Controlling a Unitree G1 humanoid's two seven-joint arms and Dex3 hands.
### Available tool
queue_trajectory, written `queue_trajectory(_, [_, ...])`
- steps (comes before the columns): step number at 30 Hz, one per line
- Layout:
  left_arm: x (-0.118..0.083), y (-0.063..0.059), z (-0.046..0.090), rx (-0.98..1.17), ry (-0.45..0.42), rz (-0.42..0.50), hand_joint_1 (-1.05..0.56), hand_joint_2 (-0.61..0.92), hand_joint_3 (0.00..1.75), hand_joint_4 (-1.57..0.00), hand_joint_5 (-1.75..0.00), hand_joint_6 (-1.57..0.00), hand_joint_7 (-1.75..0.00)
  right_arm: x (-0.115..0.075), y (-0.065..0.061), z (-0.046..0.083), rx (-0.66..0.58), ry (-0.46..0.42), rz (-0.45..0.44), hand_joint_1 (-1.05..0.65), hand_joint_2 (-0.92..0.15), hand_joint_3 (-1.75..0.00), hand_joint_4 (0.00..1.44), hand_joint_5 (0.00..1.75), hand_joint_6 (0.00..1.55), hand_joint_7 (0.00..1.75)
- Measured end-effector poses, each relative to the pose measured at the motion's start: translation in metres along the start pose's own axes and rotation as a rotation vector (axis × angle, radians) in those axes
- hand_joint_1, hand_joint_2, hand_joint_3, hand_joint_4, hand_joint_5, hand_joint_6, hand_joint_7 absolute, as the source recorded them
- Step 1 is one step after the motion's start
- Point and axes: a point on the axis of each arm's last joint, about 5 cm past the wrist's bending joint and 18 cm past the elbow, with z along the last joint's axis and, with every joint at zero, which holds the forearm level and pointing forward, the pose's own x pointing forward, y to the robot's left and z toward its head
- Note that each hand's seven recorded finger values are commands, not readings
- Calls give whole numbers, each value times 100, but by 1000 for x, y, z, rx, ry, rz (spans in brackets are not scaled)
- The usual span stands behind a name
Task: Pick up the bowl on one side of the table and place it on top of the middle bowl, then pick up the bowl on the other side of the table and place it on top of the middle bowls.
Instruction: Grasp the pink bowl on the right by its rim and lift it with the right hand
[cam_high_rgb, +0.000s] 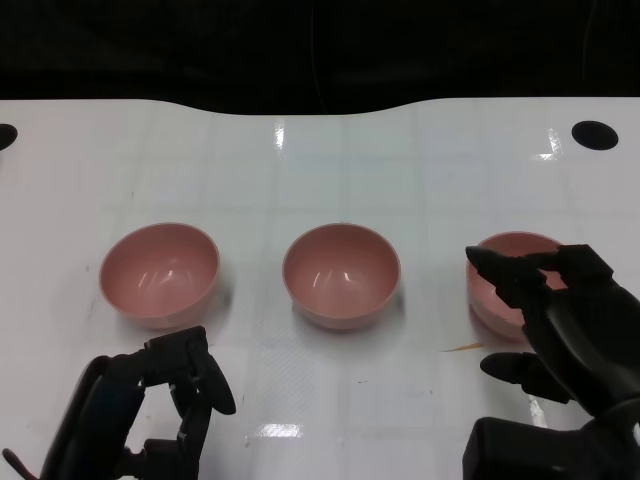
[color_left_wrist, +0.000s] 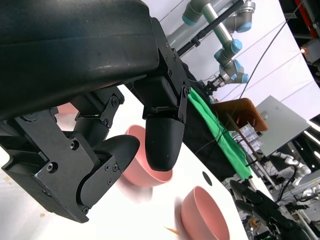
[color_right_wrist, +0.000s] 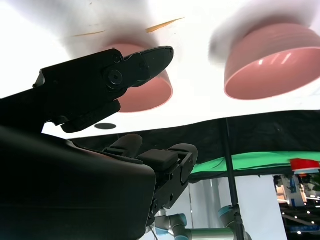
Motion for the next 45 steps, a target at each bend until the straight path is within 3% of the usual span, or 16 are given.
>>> queue_trajectory(21, [1, 1, 3, 6, -1, 0, -5, 28, 155, -91, -165, -86, -146, 32, 32, -13, -161, 142, 188, -55, -89, -1, 8, 59, 32, 4])
queue_trajectory(26, [1, 1, 4, 8, -5, 0, -6, 30, 153, -88, -169, -84, -149, 38, 38, -15, -194, 147, 228, -54, -92, 0, 31, 37, 43, 2])
queue_trajectory(32, [1, 1, 4, -2, 0, 4, -5, 29, 152, -88, -169, -85, -149, 42, 45, -16, -201, 135, 275, -52, -92, -2, 58, 22, 60, 3])
queue_trajectory(35, [1, 0, 4, -7, 0, 2, -6, 28, 153, -88, -169, -85, -148, 45, 47, -17, -194, 105, 286, -41, -92, -3, 83, 29, 73, 6])
queue_trajectory(36, [1, 0, 4, -9, 0, 1, -6, 28, 154, -88, -169, -85, -148, 46, 48, -17, -194, 92, 283, -37, -92, -4, 87, 43, 79, 5])
queue_trajectory(40, [1, -1, 4, -13, 2, -3, -6, 27, 154, -89, -169, -85, -148, 50, 48, -20, -182, 54, 240, -28, -91, -1, 84, 95, 98, 4])
queue_trajectory(42, [1, -2, 4, -13, 4, -4, -7, 27, 155, -89, -169, -85, -148, 52, 50, -22, -170, 32, 210, -21, -92, -2, 82, 133, 114, 6])
queue_trajectory(45, [1, -2, 4, -13, 5, -4, -7, 27, 155, -89, -169, -85, -148, 54, 51, -24, -149, 15, 180, -19, -92, -2, 81, 144, 118, 5])
